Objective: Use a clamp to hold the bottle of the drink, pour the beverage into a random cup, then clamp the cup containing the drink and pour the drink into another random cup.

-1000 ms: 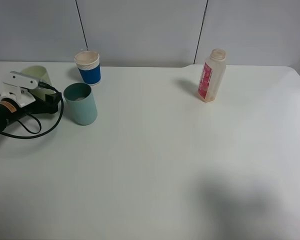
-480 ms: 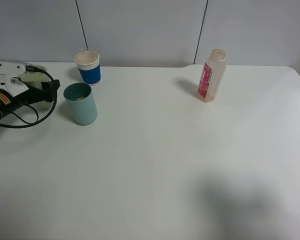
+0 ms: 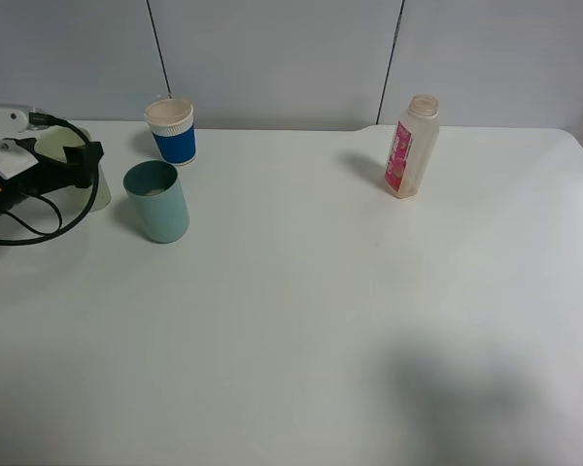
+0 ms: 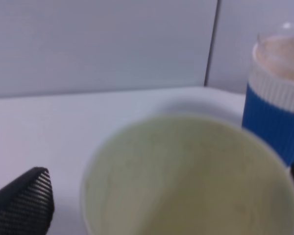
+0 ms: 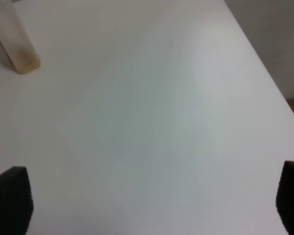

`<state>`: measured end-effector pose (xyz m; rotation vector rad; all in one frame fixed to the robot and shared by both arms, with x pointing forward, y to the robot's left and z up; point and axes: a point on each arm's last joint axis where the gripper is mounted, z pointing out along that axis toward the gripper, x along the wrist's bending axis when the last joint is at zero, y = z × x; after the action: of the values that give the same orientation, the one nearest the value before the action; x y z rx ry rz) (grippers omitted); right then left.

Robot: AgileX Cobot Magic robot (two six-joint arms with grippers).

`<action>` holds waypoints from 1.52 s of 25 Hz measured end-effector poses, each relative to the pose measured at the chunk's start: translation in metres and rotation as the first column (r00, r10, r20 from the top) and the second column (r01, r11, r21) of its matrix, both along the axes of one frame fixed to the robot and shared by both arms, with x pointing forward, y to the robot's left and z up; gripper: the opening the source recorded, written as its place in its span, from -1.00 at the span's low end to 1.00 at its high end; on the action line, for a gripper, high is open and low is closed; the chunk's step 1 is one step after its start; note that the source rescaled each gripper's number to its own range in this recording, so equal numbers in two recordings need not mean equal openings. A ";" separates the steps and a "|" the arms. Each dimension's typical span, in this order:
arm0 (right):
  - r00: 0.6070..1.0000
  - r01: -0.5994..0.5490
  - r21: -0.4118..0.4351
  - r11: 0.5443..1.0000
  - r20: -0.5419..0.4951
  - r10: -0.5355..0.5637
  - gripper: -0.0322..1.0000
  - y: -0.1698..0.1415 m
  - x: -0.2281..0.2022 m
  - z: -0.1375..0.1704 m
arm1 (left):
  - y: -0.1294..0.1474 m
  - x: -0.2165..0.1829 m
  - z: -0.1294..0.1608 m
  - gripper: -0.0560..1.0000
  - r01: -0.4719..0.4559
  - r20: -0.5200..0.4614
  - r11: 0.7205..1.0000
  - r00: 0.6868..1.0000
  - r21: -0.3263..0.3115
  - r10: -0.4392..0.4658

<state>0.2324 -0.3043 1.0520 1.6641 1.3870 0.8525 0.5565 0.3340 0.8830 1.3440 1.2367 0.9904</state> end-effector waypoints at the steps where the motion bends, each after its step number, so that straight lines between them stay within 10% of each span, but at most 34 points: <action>1: 1.000 0.000 0.000 1.000 0.000 0.000 0.99 0.000 0.000 0.000 | 0.000 0.000 0.003 0.99 0.000 0.008 1.000 1.000 0.002 0.000; 19: 1.000 0.000 0.000 1.000 0.000 0.000 0.99 0.000 0.000 0.000 | -0.007 -0.013 0.100 0.98 0.048 0.270 0.999 0.962 -0.023 -0.040; 38: 1.000 0.000 0.000 1.000 0.000 0.000 0.99 0.000 0.000 0.000 | -0.031 -0.079 0.194 0.98 -0.071 0.160 0.997 0.984 -0.022 0.073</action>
<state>0.2324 -0.3043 1.0520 1.6641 1.3870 0.8525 0.4772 0.3029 1.0774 1.1892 1.1756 1.1147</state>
